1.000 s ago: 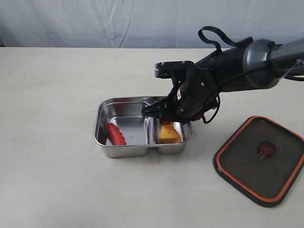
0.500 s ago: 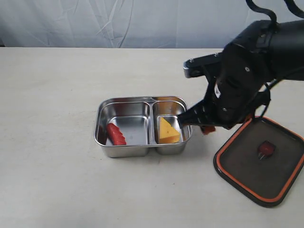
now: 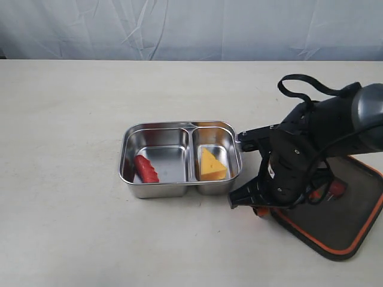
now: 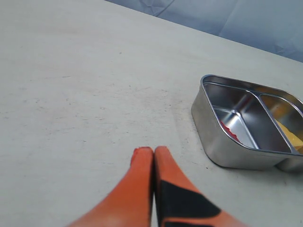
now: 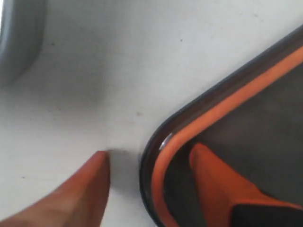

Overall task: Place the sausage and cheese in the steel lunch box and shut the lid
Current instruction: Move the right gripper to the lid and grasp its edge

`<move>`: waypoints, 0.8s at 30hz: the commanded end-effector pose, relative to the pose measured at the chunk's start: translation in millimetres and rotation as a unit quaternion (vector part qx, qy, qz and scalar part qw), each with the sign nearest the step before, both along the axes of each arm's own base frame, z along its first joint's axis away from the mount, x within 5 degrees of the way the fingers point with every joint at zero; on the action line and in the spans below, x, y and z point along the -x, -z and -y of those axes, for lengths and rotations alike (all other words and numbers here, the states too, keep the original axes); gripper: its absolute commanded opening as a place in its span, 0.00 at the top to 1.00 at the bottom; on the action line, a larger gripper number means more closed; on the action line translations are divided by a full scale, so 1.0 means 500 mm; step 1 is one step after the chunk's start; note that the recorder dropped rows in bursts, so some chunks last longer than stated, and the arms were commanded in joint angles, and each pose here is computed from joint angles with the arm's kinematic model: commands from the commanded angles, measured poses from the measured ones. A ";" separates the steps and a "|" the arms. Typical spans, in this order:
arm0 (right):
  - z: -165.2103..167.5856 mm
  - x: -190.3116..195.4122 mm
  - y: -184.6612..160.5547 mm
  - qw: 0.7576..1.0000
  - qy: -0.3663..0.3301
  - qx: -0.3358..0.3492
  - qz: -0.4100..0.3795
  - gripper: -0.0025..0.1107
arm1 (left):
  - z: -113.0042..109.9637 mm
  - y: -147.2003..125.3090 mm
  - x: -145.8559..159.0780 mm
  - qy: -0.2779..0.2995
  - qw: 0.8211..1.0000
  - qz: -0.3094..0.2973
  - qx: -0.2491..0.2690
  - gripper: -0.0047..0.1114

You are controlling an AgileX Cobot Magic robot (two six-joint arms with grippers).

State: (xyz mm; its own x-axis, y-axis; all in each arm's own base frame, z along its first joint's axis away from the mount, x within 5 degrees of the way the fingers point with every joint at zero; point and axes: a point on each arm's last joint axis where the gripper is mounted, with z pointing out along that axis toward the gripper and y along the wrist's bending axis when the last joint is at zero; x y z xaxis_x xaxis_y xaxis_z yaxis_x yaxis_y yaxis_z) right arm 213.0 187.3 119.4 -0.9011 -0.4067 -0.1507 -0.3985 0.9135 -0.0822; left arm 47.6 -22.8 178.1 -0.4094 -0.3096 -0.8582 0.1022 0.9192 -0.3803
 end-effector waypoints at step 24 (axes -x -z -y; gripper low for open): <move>0.031 0.045 -0.184 0.993 0.012 -0.102 0.059 0.98 | -0.001 -0.001 0.000 -0.002 1.000 0.005 -0.004 0.96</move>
